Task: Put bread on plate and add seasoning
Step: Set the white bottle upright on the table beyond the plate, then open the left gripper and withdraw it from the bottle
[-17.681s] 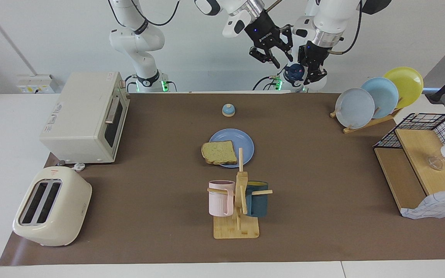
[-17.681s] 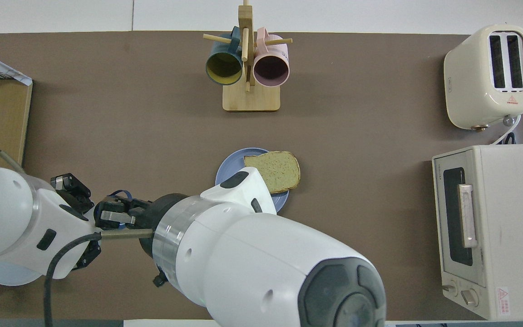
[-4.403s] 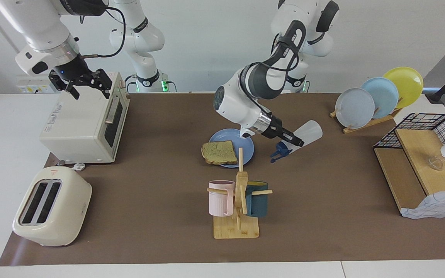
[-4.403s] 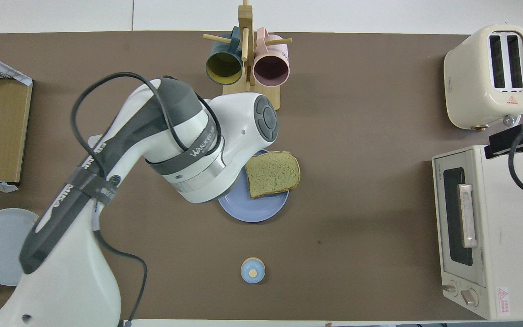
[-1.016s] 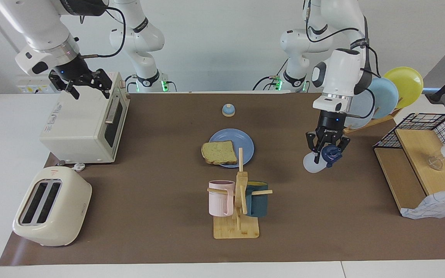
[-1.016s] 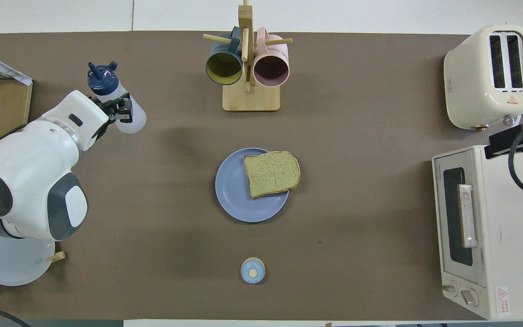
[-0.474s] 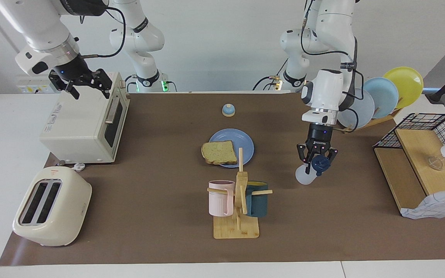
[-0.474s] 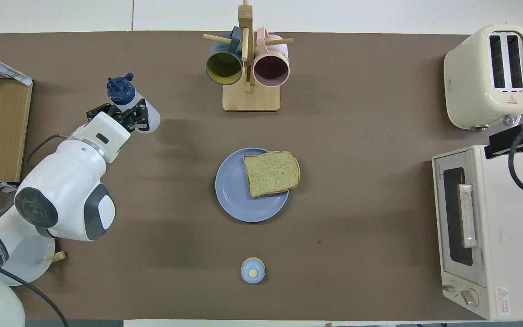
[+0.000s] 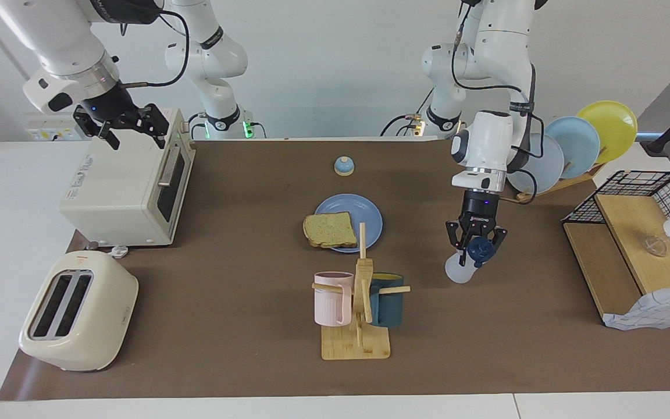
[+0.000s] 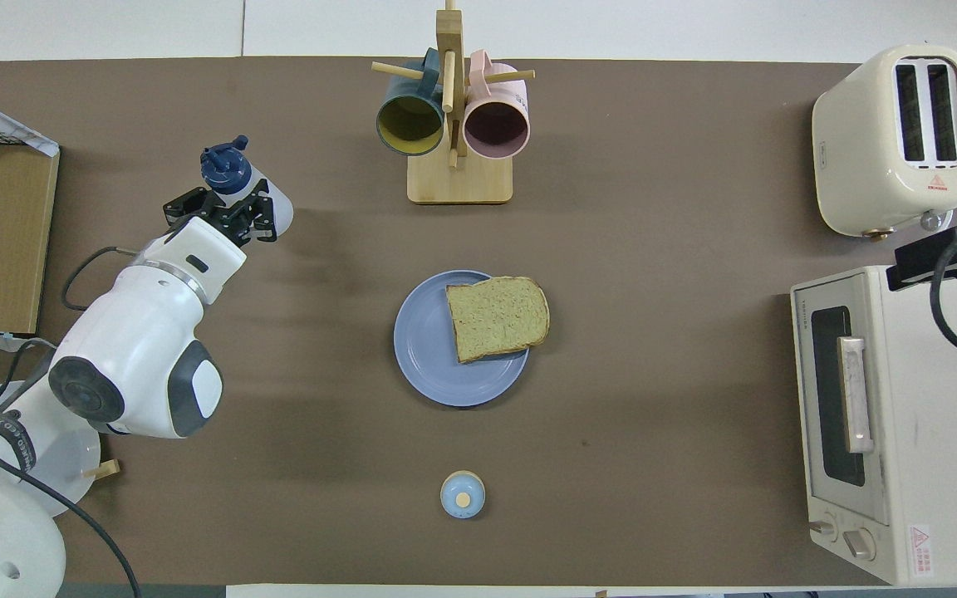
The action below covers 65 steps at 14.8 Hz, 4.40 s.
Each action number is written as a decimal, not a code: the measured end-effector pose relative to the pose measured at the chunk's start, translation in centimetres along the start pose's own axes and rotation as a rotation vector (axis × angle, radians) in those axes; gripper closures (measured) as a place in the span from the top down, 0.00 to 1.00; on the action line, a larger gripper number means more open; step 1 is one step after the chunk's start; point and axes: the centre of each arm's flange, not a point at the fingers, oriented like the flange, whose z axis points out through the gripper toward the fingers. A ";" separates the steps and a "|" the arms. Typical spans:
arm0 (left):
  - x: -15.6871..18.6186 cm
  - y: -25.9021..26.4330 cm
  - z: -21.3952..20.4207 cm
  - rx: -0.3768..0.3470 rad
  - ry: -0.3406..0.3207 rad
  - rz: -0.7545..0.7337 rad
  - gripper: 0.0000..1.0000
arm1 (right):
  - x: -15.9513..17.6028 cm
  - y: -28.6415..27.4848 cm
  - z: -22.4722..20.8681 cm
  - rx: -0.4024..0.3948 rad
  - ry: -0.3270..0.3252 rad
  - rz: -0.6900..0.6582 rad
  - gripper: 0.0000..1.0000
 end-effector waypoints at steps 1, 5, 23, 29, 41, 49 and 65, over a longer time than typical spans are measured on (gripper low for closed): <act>-0.6 0.0 0.5 -0.001 0.000 0.003 0.34 | 0.0 0.0 0.0 0.000 0.000 0.000 1.00; -1.7 -0.2 1.4 0.002 -0.011 0.003 0.34 | 0.0 0.0 0.0 0.000 0.000 0.000 1.00; -3.9 -0.4 2.8 0.001 -0.056 0.002 1.00 | 0.0 0.0 0.0 0.000 0.000 0.000 1.00; -6.0 -0.4 2.6 0.001 -0.095 0.004 1.00 | 0.0 0.0 0.0 0.000 0.000 0.000 1.00; -3.7 -0.3 -4.3 0.009 -0.226 0.030 1.00 | 0.0 0.0 0.0 0.000 0.000 0.000 1.00; 5.2 -1.1 -12.1 0.017 -0.450 0.022 1.00 | 0.0 0.0 0.0 0.000 0.000 0.000 1.00; 17.6 -5.1 -25.2 0.031 -0.845 -0.051 1.00 | 0.0 0.0 0.0 0.000 0.000 0.000 1.00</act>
